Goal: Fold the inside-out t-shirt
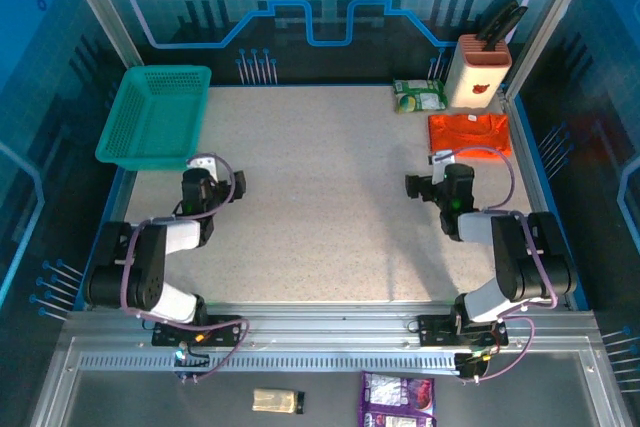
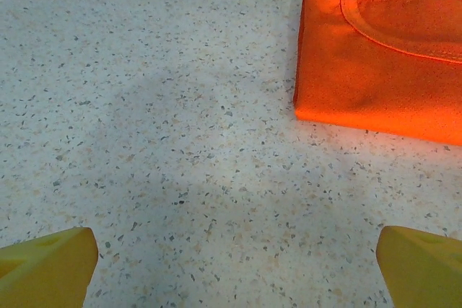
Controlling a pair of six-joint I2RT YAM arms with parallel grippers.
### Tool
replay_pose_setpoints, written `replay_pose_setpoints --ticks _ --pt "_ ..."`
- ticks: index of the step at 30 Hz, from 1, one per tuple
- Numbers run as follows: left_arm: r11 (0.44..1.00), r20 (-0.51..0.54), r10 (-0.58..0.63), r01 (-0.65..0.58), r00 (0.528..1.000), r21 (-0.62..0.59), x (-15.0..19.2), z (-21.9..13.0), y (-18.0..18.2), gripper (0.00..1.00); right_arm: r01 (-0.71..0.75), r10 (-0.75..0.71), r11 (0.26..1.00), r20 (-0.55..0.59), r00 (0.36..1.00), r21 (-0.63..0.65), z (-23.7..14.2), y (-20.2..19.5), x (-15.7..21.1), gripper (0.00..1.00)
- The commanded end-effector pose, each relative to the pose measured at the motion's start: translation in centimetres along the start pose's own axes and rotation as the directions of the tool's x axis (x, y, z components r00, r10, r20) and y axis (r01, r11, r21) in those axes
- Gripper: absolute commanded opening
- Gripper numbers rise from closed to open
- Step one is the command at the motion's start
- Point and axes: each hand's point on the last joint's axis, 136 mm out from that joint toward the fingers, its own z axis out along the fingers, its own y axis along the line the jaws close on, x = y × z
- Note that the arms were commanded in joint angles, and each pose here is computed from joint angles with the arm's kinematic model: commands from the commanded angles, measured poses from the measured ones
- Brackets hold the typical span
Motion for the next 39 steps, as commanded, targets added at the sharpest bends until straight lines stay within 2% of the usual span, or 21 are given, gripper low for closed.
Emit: replay_pose_setpoints --ticks 1,13,39 --pt "0.996 0.141 0.015 -0.027 0.990 0.083 -2.1 -0.3 -1.1 0.99 0.029 -0.027 1.000 0.180 0.983 -0.009 -0.8 0.5 -2.9 1.00" --pt "0.990 0.127 0.081 -0.094 0.989 0.104 -2.0 0.0 -2.5 0.99 0.025 -0.024 1.000 0.170 0.985 -0.007 -0.5 0.4 -3.0 1.00" --pt "0.990 0.121 0.076 -0.090 0.990 0.113 -2.0 0.1 -2.5 0.99 0.028 -0.025 1.000 0.168 0.985 -0.013 -0.5 0.5 -3.0 1.00"
